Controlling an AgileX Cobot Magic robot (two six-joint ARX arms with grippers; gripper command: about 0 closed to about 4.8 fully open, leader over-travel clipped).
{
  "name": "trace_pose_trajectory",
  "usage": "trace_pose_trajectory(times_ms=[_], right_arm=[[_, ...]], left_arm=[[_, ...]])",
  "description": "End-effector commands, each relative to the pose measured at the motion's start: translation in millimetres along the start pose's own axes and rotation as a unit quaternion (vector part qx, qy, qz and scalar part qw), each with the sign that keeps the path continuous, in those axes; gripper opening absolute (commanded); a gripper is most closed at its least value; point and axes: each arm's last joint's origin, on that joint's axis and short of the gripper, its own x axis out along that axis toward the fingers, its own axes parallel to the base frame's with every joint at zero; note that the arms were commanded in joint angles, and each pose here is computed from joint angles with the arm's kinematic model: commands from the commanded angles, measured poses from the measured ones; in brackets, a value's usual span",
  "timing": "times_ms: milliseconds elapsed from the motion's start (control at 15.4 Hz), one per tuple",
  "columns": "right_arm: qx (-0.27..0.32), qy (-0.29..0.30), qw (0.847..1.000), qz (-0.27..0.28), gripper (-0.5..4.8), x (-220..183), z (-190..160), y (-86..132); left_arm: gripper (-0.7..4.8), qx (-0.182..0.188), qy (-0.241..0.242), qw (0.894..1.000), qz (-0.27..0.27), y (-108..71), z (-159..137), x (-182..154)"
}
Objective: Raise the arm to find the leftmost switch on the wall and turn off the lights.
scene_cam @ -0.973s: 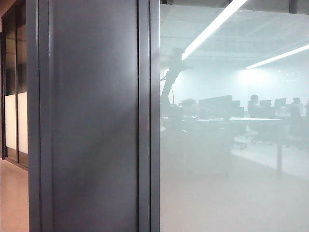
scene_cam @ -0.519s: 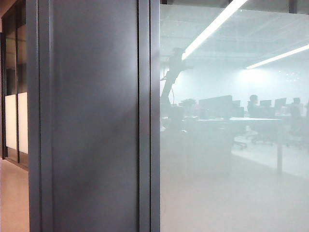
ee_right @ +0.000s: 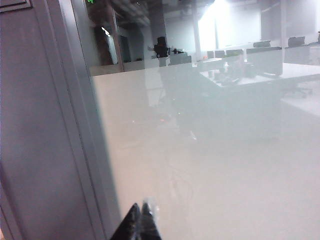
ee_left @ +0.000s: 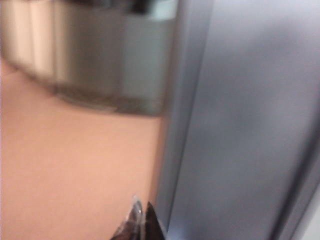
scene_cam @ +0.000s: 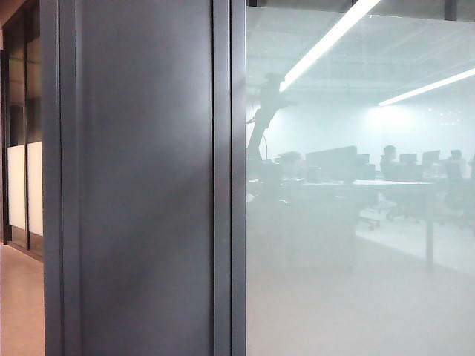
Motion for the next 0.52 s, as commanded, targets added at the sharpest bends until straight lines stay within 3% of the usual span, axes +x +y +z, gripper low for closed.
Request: trace_pose_trajectory(times_ms=[65, 324, 519], right_arm=[[0.000, -0.006, 1.000, 0.002, -0.01, -0.6, 1.5, 0.4], [0.000, -0.006, 1.000, 0.002, -0.01, -0.5, 1.4, 0.4], [0.000, -0.006, 1.000, 0.002, -0.01, -0.5, 1.4, 0.4]], left_arm=[[-0.05, -0.043, -0.011, 0.999, -0.002, 2.8, -26.9, 8.2], [-0.05, -0.038, 0.037, 0.999, -0.011, 4.9, -55.7, 11.7], [-0.05, -0.002, 0.044, 0.999, -0.010, 5.2, -57.3, 11.5]])
